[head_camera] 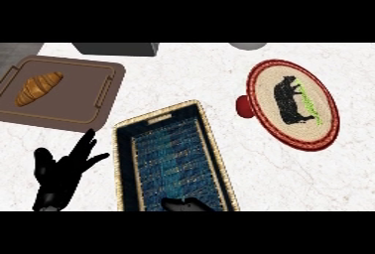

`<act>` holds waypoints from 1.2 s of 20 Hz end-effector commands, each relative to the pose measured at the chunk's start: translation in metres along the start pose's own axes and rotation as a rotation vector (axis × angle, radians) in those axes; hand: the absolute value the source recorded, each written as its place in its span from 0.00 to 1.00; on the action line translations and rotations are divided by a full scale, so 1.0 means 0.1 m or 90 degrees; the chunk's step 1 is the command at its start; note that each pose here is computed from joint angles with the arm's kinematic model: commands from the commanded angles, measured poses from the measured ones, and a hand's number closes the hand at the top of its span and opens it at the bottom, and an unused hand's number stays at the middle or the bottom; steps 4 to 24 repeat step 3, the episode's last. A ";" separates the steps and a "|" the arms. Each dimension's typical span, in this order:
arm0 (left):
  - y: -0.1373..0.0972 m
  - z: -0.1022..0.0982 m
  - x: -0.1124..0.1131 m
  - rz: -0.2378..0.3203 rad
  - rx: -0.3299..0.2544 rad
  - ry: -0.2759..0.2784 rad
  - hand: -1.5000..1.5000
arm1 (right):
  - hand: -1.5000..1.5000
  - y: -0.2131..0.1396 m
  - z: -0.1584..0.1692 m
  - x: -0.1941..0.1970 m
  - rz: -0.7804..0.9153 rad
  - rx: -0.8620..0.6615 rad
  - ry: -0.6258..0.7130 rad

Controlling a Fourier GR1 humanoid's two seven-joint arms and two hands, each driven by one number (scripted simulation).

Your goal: Pick the tomato from the placemat and place it in the basket

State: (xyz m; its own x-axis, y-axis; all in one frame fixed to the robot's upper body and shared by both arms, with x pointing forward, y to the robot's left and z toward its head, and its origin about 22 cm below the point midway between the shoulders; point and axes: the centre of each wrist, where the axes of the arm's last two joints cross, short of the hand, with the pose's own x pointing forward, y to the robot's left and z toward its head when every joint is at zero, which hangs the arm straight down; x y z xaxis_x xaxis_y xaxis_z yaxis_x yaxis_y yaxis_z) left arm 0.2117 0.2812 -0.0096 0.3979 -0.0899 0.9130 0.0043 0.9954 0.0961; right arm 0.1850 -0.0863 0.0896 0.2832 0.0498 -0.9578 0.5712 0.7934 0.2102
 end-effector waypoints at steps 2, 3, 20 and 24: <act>0.00 0.02 -0.15 -0.010 0.001 0.047 0.50 | 0.00 -0.12 -0.12 0.03 -0.011 -0.057 0.012; -0.02 0.02 -0.13 -0.004 -0.005 0.044 0.50 | 0.00 -0.16 -0.10 0.06 -0.027 -0.056 0.013; -0.02 0.02 -0.13 -0.004 -0.005 0.044 0.50 | 0.00 -0.16 -0.10 0.06 -0.027 -0.056 0.013; -0.02 0.02 -0.13 -0.004 -0.005 0.044 0.50 | 0.00 -0.16 -0.10 0.06 -0.027 -0.056 0.013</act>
